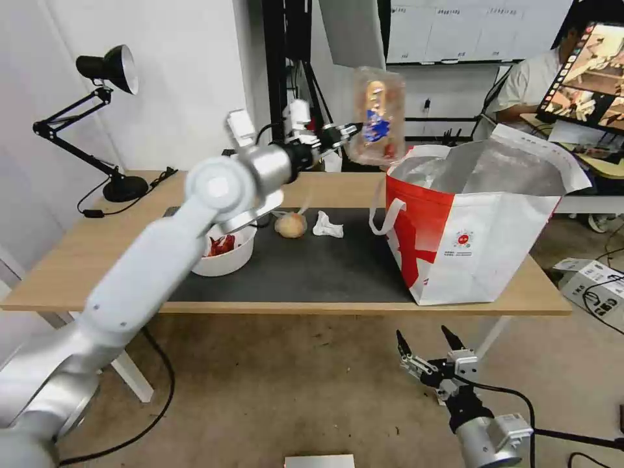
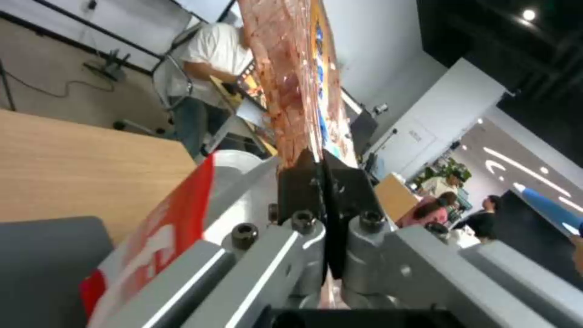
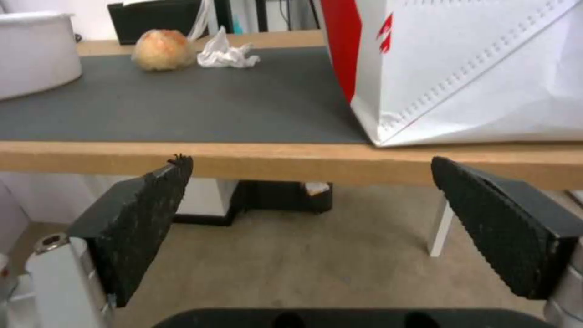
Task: Pick up the trash from the table and place it into the takeout bag.
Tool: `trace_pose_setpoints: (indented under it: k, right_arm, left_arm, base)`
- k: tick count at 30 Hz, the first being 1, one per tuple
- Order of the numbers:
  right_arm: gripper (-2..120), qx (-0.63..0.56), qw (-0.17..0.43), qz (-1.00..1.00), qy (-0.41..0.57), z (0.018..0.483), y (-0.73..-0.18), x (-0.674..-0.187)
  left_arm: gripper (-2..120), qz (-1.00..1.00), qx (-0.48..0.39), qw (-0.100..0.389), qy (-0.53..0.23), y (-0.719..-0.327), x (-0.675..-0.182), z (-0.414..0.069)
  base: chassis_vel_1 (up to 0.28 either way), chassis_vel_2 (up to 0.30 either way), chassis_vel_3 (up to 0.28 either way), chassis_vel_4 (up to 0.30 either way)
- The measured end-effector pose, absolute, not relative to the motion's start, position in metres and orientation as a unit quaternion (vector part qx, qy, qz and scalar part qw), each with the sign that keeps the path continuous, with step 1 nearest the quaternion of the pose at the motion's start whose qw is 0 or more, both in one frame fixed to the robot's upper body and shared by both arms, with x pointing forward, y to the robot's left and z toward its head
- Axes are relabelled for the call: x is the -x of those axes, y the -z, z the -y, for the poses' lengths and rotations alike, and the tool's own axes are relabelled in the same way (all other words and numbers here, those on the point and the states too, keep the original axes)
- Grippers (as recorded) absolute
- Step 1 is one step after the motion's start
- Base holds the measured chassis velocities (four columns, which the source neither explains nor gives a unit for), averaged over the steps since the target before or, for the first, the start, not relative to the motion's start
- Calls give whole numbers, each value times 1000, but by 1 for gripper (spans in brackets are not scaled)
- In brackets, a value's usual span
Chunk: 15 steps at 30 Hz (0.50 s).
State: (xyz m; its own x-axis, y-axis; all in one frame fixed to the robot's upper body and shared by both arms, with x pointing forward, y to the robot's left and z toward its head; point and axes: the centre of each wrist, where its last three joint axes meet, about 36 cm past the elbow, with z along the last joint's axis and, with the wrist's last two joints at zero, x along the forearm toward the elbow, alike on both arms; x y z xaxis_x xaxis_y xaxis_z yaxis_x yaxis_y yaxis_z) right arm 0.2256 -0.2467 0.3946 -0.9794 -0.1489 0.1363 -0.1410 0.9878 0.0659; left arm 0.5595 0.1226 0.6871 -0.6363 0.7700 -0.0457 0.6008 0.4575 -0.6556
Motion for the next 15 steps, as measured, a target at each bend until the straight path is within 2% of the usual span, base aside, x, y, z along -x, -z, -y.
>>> trace_pose_setpoints:
  k: [10, 15]
  right_arm:
    - [100, -79, 81, 993, 29, 236, -387, -220]
    - [100, -79, 82, 993, 30, 233, -385, -219]
  left_arm:
    - [0, 846, 411, 145, -305, -695, -587, -67]
    - [0, 859, 400, 159, -276, -679, -597, -27]
  base:
    - [0, 0, 0, 0]
    - [0, 0, 0, 0]
